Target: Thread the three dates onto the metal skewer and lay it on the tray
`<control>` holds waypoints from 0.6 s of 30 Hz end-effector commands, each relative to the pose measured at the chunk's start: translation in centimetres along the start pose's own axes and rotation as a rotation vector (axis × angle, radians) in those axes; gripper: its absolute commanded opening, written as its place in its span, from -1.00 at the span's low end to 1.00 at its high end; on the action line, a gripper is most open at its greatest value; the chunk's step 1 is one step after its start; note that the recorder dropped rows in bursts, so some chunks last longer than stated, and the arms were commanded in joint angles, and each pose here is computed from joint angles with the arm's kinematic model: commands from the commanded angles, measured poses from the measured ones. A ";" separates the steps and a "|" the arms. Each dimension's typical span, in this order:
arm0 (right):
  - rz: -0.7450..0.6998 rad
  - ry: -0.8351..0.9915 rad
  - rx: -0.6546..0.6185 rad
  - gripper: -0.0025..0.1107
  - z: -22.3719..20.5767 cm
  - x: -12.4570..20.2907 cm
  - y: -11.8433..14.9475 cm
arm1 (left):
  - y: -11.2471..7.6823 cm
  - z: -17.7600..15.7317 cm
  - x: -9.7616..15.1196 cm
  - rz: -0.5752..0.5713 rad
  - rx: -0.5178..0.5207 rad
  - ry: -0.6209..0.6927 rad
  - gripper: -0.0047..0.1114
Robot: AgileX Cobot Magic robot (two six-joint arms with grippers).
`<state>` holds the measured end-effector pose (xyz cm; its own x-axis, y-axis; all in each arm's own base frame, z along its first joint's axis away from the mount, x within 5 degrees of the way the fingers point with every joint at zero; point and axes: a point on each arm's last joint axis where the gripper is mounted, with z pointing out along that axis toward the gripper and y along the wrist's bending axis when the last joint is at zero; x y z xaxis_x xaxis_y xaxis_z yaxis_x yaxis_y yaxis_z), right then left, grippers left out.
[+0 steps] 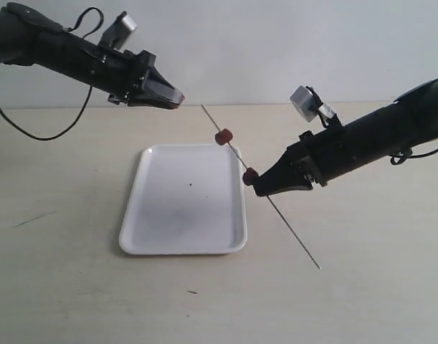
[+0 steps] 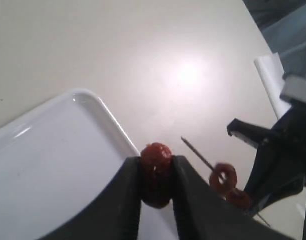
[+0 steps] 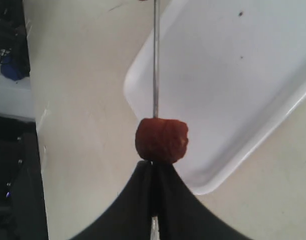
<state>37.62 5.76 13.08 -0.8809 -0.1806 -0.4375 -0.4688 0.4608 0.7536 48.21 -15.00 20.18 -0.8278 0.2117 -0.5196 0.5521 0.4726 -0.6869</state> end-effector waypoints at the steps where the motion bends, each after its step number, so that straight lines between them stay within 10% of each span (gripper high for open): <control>1: -0.084 0.012 -0.038 -0.96 0.3 1.2 0.3 | -0.1 -1.4 -0.6 -0.029 0.024 -0.050 -0.53; 18: -0.229 -0.020 -0.045 -0.96 0.3 1.1 0.4 | -1.9 1.0 -0.4 -0.049 0.051 -0.004 -0.53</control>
<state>36.56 5.94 12.30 -0.7640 -0.2663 -0.5877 -0.6432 0.3868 0.6608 47.78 -16.49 20.35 -0.8463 0.2013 -0.4932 0.5269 0.4524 -0.7195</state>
